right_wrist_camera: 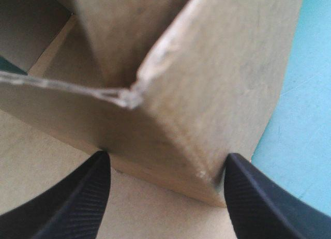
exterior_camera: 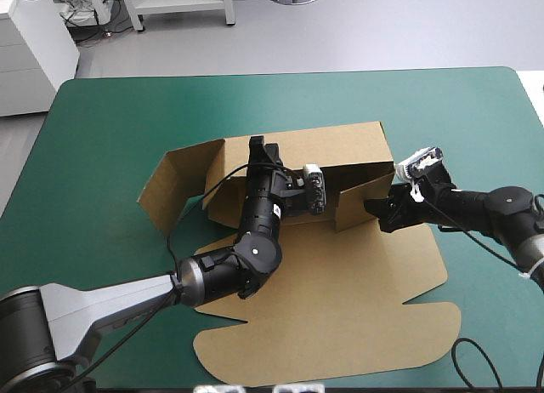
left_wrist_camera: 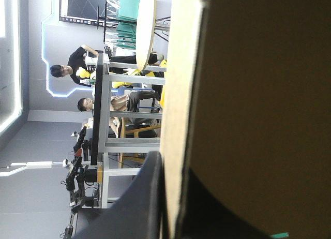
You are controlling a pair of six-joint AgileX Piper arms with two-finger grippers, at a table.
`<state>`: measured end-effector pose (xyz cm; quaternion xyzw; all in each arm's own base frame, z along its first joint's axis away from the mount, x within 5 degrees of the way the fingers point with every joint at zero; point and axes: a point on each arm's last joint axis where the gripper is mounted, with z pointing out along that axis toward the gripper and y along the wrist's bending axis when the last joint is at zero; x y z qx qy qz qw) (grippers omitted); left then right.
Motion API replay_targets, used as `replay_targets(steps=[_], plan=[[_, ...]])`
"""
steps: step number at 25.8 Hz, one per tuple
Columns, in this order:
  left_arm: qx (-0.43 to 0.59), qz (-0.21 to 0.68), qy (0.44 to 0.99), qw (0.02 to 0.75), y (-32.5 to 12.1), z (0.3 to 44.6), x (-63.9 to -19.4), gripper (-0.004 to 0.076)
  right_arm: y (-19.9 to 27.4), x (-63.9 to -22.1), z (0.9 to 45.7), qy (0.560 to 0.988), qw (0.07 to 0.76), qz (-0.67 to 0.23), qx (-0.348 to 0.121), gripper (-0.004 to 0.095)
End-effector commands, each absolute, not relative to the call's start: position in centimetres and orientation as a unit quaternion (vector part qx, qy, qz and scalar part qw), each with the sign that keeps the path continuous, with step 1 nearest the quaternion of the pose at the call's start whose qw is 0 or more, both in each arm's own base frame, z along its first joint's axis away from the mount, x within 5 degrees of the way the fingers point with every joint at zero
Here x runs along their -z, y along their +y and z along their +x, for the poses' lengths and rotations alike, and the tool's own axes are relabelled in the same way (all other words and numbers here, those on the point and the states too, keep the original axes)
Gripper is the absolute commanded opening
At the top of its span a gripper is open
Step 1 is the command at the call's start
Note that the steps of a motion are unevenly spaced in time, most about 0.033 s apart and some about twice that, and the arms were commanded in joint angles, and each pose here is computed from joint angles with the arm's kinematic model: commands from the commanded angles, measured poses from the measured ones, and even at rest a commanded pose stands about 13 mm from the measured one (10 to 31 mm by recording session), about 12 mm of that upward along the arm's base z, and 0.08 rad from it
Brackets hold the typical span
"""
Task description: Fold the box
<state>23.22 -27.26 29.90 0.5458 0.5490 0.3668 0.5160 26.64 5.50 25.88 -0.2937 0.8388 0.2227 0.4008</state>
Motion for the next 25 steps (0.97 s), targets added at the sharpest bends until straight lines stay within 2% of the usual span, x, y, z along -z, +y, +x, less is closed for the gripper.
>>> replay_targets(steps=[1, 10, 21, 25], plan=[[-0.373, 0.515, 0.536, 0.554, -26.9, 22.8, -32.6, -0.001, 5.5, -27.7, 26.7, 0.815, 0.462, -0.275, -0.218, 0.059], [-0.36, 0.526, 0.532, 0.557, -27.1, 22.8, -32.5, -0.001, 5.4, -28.6, 27.5, 0.791, 0.516, -0.249, -0.215, 0.059], [-0.373, 0.531, 0.51, 0.564, -27.3, 22.8, -32.8, -0.001, 5.7, -27.5, 28.2, 0.788, 0.51, -0.248, -0.238, 0.058], [-0.369, 0.534, 0.511, 0.564, -27.4, 22.7, -32.8, -0.001, 6.2, -27.5, 28.4, 0.777, 0.52, -0.262, -0.239, 0.0534]])
